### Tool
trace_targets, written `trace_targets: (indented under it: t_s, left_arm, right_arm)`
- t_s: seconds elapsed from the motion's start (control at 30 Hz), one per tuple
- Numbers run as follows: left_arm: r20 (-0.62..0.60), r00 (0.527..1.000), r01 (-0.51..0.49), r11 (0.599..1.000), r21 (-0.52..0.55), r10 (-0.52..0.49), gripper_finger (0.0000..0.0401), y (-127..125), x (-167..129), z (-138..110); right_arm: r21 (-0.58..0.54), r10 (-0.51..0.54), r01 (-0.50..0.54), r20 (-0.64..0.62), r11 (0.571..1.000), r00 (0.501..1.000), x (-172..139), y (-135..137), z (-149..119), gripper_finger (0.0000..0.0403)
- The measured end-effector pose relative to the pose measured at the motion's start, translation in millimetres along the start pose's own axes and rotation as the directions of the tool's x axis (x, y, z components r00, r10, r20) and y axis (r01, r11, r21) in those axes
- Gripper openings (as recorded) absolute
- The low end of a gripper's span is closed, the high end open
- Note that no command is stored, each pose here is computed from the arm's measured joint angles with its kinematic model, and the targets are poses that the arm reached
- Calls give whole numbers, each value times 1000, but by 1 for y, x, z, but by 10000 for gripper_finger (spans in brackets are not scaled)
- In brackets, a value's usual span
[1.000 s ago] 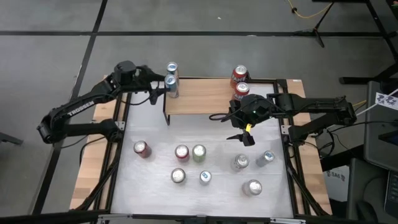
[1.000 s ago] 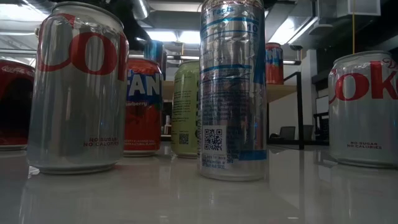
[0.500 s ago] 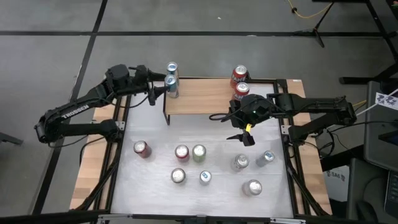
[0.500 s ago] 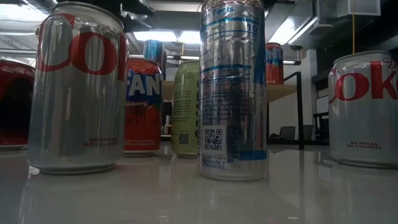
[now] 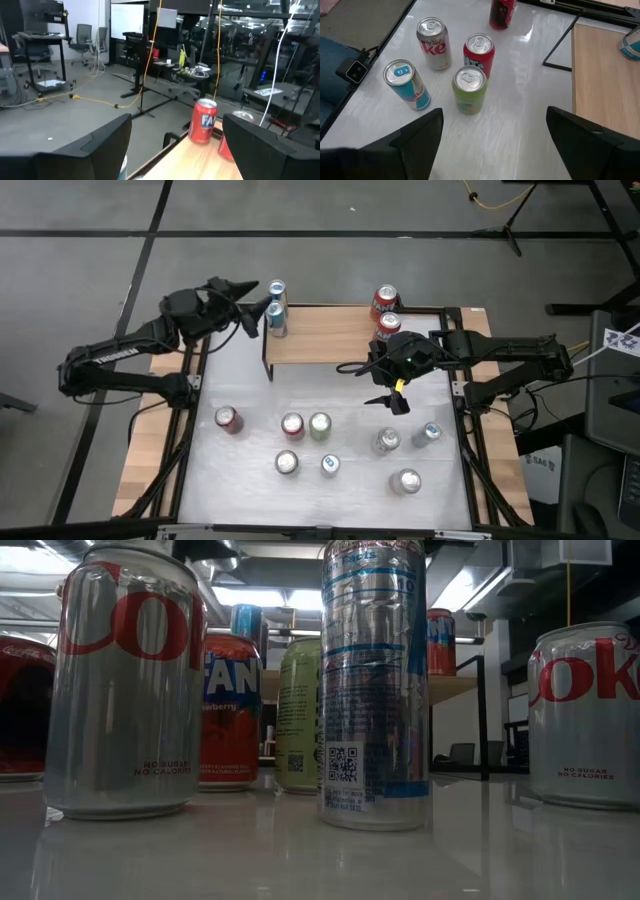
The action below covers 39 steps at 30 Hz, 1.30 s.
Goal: Sort soda cans
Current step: Put the bottom left blue soda can on the shelf aligned with the blue soda can
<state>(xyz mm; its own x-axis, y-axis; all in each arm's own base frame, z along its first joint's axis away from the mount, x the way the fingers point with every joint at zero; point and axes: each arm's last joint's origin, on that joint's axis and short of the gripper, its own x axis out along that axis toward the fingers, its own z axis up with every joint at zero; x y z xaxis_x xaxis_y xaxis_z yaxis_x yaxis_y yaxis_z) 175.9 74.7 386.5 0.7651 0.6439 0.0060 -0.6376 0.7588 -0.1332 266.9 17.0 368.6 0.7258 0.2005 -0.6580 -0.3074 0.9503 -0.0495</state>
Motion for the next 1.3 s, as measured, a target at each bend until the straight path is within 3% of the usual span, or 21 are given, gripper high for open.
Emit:
trace_targets:
  t_s: [0.13, 0.27, 0.47, 0.6, 0.8, 1.0, 1.3]
  left_arm:
    - [-69, 997, -20, 999, 29, 22, 307, -5, 12, 22]
    - [-232, 969, -64, 994, 94, 85, 307, -6, 32, 38]
    - [-507, 836, -154, 976, 154, 212, 307, 0, 59, 41]
    - [-613, 751, -184, 970, 162, 245, 307, 0, 73, 33]
    - [-675, 714, -133, 983, 129, 186, 307, -3, 86, 20]
    - [-674, 712, -142, 981, 133, 195, 307, -3, 85, 21]
    - [-720, 663, -177, 978, 115, 205, 307, -5, 82, 10]
  right_arm:
    - [0, 0, 0, 1, 1000, 1000, 0, 0, 0, 344]
    - [0, 0, 0, 0, 1000, 1000, 0, 0, 0, 344]
    - [0, 0, 0, 0, 1000, 1000, 0, 0, 0, 344]
    - [0, 0, 0, 1, 1000, 1000, 0, 0, 0, 344]
    - [0, 0, 0, 0, 1000, 1000, 0, 0, 0, 344]
    - [0, 0, 0, 0, 1000, 1000, 0, 0, 0, 344]
    - [0, 0, 0, 0, 1000, 1000, 0, 0, 0, 344]
